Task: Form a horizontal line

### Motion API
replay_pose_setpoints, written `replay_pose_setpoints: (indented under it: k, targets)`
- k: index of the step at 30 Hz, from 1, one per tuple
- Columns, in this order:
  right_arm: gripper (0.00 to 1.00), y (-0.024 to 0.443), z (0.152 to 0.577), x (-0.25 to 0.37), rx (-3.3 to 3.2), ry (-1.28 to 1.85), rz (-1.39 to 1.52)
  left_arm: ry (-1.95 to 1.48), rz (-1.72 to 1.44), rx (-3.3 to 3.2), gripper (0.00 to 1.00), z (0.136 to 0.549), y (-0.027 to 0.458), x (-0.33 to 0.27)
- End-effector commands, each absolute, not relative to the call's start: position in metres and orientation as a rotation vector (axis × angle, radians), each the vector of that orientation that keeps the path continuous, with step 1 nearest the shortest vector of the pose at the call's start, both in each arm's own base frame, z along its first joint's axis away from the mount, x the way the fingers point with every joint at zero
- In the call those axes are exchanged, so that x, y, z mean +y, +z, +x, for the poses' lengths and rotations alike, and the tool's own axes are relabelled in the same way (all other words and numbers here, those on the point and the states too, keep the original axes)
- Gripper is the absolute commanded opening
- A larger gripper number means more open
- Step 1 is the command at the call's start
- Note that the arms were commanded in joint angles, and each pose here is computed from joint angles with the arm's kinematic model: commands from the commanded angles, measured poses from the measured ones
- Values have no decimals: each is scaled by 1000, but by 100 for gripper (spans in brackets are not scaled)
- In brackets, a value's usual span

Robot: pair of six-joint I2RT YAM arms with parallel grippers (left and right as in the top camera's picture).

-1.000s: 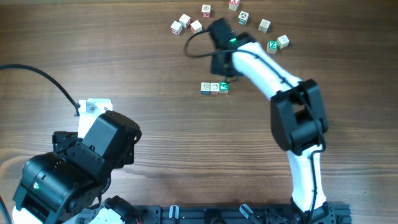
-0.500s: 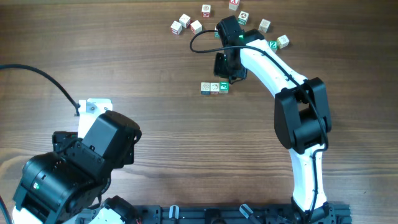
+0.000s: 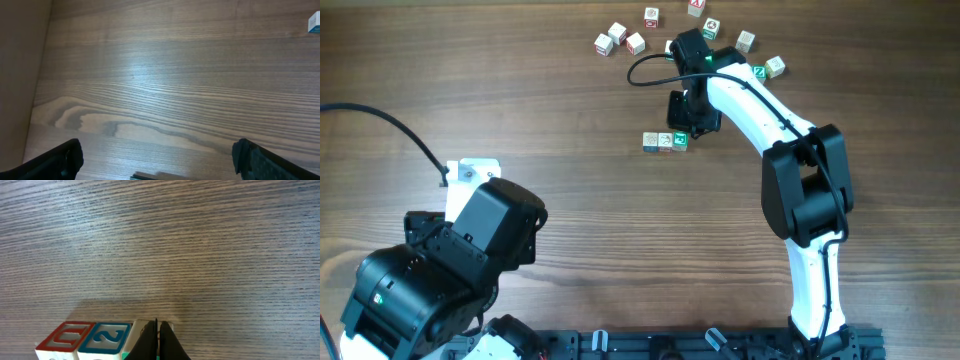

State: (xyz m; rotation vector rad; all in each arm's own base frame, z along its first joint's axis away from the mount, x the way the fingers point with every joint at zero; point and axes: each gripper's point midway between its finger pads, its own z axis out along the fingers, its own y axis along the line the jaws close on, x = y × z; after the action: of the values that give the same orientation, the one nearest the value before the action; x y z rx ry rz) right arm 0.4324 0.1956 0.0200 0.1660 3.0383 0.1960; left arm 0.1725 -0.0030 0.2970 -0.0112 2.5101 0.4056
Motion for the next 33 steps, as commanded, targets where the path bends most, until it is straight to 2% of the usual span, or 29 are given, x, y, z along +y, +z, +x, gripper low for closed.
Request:
replay_pose_setpoints:
  k: [1,7,27,33]
  targets:
    - [5,13,429,197,3065,210,142,402,-45,2502,100,172,298,-1]
    - [5,14,438,201,3026,233,102,402,-45,2502,100,172,298,-1]
    - [5,15,427,210,3061,320,-65,402,-45,2502,100,172,298,-1]
    - [5,16,438,212,3016,327,-53,402,-45,2502,100,172,298,-1]
